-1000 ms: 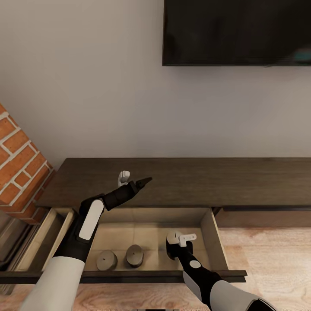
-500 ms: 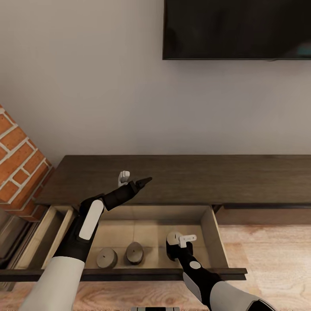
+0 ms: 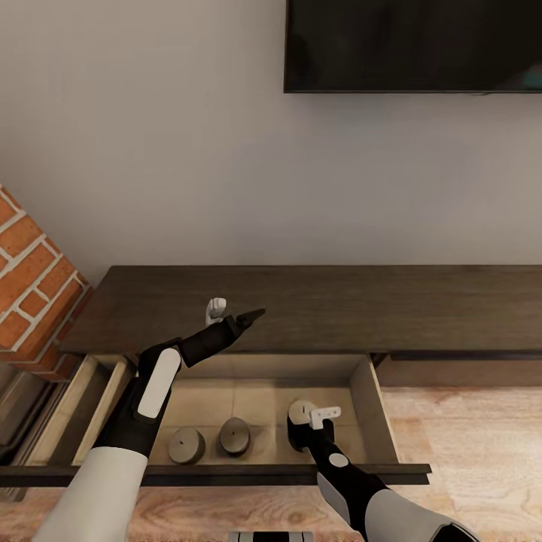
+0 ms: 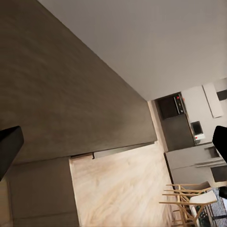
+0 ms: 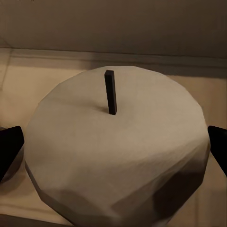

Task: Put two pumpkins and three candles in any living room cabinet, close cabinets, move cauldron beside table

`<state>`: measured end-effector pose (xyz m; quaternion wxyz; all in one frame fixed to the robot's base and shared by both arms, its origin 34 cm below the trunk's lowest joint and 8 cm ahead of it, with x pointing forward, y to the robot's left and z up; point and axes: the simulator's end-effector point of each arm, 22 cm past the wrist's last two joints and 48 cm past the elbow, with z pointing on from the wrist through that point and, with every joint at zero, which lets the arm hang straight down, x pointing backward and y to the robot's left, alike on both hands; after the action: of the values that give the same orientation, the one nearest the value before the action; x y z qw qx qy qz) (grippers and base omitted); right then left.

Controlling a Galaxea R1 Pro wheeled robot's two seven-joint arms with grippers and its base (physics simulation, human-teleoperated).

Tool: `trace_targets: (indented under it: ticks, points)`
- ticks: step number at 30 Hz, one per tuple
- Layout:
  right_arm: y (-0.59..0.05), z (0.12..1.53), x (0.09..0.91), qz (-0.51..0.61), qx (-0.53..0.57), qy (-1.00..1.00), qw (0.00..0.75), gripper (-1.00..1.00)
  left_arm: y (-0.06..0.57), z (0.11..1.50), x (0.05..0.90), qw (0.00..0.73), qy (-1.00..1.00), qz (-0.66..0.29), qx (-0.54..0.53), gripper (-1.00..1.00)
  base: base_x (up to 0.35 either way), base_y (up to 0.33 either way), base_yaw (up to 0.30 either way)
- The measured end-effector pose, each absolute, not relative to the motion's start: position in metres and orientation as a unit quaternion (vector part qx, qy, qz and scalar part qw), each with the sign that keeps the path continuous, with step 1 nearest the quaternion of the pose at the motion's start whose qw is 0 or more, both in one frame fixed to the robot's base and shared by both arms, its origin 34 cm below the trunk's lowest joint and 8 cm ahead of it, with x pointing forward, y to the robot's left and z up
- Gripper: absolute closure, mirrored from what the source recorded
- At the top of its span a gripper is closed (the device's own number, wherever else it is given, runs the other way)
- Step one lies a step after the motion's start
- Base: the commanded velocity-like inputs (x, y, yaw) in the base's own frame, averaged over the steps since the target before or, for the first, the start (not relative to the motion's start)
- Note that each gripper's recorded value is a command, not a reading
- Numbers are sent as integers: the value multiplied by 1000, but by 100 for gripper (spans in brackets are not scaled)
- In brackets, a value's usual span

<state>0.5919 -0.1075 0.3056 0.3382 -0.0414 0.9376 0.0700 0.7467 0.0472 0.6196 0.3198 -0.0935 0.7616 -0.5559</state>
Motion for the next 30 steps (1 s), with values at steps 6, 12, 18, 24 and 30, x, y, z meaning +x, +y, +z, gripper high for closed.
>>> trace_targets:
  ticks: [6,12,18,24,30]
  points:
    - [-106,303,592,71,-41,938,337,100,47,614,746,316,763,-555,-96,-100,0,0,0]
    - [-104,302,593,73,-40,938,337,100,47,609,746,313,764,-555,-98,-100,0,0,0]
    - [-104,302,593,74,-40,938,337,100,47,608,746,313,764,-555,-99,-100,0,0,0]
    - [-104,302,593,72,-40,938,337,100,47,608,746,313,764,-555,-99,-100,0,0,0]
    - [-104,302,593,73,-39,938,337,100,47,608,746,313,764,-555,-99,-100,0,0,0]
